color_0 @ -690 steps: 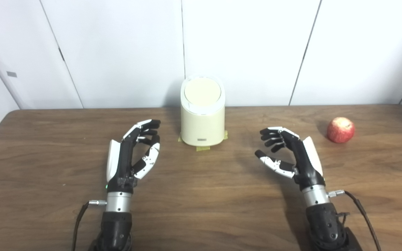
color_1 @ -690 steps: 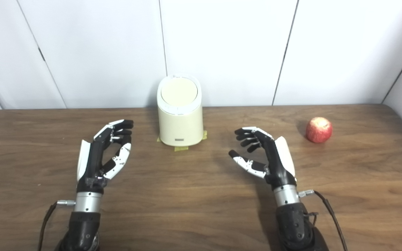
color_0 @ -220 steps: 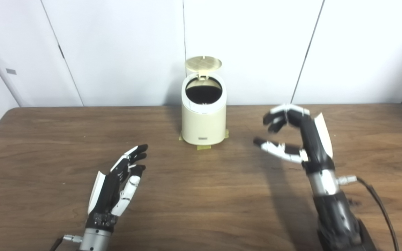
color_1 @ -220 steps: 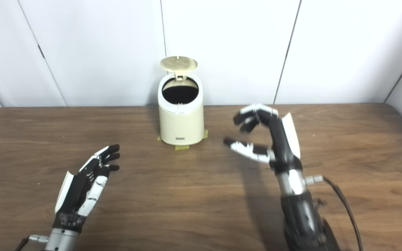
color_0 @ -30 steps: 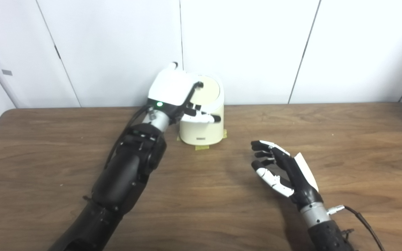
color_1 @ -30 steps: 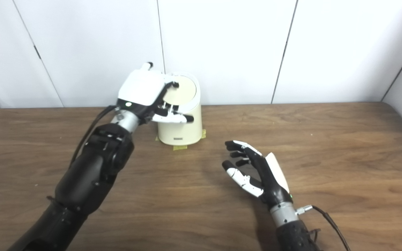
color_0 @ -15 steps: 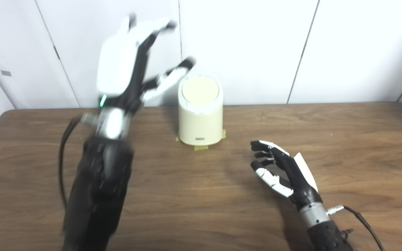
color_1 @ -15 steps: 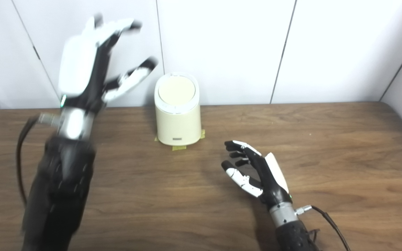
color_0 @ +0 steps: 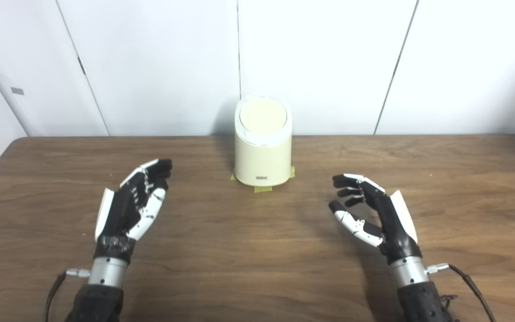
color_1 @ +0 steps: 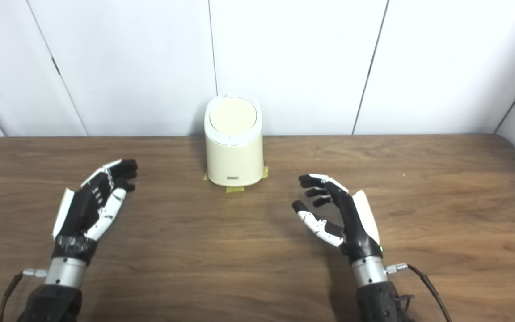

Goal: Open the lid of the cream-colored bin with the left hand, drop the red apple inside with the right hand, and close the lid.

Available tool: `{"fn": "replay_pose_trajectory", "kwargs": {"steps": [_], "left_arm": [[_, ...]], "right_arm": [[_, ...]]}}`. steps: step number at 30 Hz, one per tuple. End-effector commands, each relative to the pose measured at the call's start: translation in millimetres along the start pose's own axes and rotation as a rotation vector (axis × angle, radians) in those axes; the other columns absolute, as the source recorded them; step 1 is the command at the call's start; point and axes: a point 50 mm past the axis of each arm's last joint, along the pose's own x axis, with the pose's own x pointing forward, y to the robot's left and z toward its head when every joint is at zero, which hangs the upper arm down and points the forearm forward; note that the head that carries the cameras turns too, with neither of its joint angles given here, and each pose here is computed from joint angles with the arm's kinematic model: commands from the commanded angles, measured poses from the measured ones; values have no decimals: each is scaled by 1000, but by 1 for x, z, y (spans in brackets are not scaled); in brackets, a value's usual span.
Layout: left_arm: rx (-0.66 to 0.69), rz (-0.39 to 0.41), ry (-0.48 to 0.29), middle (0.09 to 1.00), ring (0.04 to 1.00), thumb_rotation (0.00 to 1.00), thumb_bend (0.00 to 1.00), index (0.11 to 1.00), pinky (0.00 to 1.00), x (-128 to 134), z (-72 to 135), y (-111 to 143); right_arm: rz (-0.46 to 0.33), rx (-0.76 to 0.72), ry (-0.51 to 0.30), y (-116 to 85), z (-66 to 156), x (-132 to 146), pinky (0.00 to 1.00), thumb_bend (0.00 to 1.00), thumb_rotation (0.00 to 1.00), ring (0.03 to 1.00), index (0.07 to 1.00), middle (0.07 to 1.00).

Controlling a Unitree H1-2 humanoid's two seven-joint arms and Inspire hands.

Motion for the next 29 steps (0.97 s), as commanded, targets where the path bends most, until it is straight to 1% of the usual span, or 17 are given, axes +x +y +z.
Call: {"fn": "replay_pose_trajectory", "kwargs": {"steps": [1,3,5,7,10,12,14,15,20,23,25,29], "left_arm": [[-28,1,-69,794,789,392,246,772,732,3,5,-1],[-42,0,-57,790,787,391,262,768,734,0,-1,-4],[-56,2,-49,787,784,378,254,762,730,0,-4,-7],[-64,10,-40,779,780,326,248,751,729,0,-7,-10],[-37,-5,-34,767,767,305,238,737,711,0,-13,-17],[-27,-17,-29,755,749,291,236,725,677,1,-16,-22],[-14,-23,-20,745,736,306,233,719,650,2,-17,-27],[-4,-27,-19,743,732,295,229,719,643,3,-17,-28],[38,-37,-24,743,725,293,214,722,626,6,-19,-30],[35,-38,-10,745,728,293,219,721,626,7,-20,-31],[44,-32,-13,741,724,266,218,717,622,8,-21,-32],[52,-19,-17,733,716,234,214,707,620,10,-22,-32]], "right_arm": [[-56,11,-71,-4,12,11,551,251,427,654,683,692],[-68,8,-65,-5,12,12,548,268,411,649,675,684],[-73,11,-59,-5,11,12,544,273,362,641,668,679],[-74,14,-48,-5,9,13,543,279,335,636,663,675],[-81,35,-24,-6,6,16,545,279,309,637,664,673],[-85,54,-12,-6,2,18,547,283,304,638,663,671],[-86,83,-4,-6,-2,20,552,284,294,641,664,673],[-87,91,-1,-5,-3,21,553,286,288,641,663,671],[-84,98,4,-4,-6,23,548,277,300,633,657,662],[-79,99,1,-4,-7,22,549,273,298,634,655,661],[-77,99,0,-4,-8,23,545,268,298,632,653,659],[-74,113,7,-4,-12,24,547,274,262,633,651,660]]}}
